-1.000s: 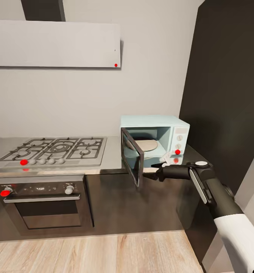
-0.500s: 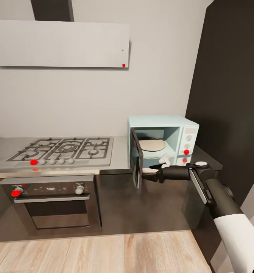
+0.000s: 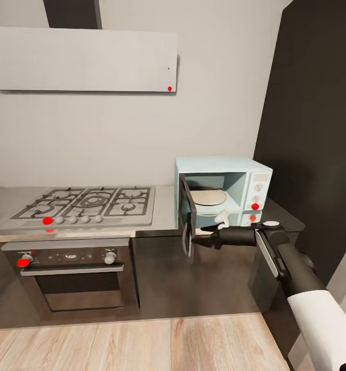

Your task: In the kitchen, take the popcorn bag from the countertop, put it into the microwave, and heat it until the popcorn is cooked so the cooked popcorn ends up inside the bag.

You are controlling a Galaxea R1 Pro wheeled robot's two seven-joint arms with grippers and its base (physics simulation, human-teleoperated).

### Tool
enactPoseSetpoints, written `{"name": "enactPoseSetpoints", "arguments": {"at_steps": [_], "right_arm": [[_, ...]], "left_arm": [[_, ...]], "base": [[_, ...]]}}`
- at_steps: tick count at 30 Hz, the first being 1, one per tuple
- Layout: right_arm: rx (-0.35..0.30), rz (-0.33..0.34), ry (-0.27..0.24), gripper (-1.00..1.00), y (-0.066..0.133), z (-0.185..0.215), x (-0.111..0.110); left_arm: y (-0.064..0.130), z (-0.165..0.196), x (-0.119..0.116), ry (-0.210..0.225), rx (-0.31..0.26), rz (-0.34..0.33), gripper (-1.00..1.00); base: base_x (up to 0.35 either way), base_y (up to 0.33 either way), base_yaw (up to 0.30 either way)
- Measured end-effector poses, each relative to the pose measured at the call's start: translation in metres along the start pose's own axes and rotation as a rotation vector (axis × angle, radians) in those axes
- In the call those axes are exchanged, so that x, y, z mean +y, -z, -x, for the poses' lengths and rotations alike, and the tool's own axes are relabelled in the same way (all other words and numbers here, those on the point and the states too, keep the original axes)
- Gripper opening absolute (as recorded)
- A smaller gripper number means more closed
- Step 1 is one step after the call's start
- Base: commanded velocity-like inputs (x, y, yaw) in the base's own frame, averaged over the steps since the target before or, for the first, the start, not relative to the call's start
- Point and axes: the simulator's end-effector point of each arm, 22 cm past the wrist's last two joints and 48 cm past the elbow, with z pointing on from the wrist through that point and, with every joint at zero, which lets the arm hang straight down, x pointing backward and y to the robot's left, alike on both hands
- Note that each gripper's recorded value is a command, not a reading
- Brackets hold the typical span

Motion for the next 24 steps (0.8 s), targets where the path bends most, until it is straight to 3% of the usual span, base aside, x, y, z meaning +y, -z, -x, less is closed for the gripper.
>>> {"name": "enactPoseSetpoints", "arguments": {"at_steps": [14, 15, 19, 24], "right_arm": [[-0.008, 0.014, -0.088, 1.00, 0.009, -0.005, -0.006], [-0.014, 0.007, -0.049, 1.00, 0.015, -0.004, -0.009], [-0.088, 0.004, -0.072, 1.00, 0.046, 0.010, -0.022], [-0.095, -0.001, -0.073, 1.00, 0.049, 0.011, -0.025]], "left_arm": [[0.000, 0.000, 0.000, 0.000, 0.000, 0.000, 1.00], [0.000, 0.000, 0.000, 0.000, 0.000, 0.000, 1.00], [0.000, 0.000, 0.000, 0.000, 0.000, 0.000, 1.00], [0.000, 0.000, 0.000, 0.000, 0.000, 0.000, 1.00]], "base": [[0.000, 0.000, 0.000], [0.000, 0.000, 0.000], [0.000, 0.000, 0.000], [0.000, 0.000, 0.000]]}}
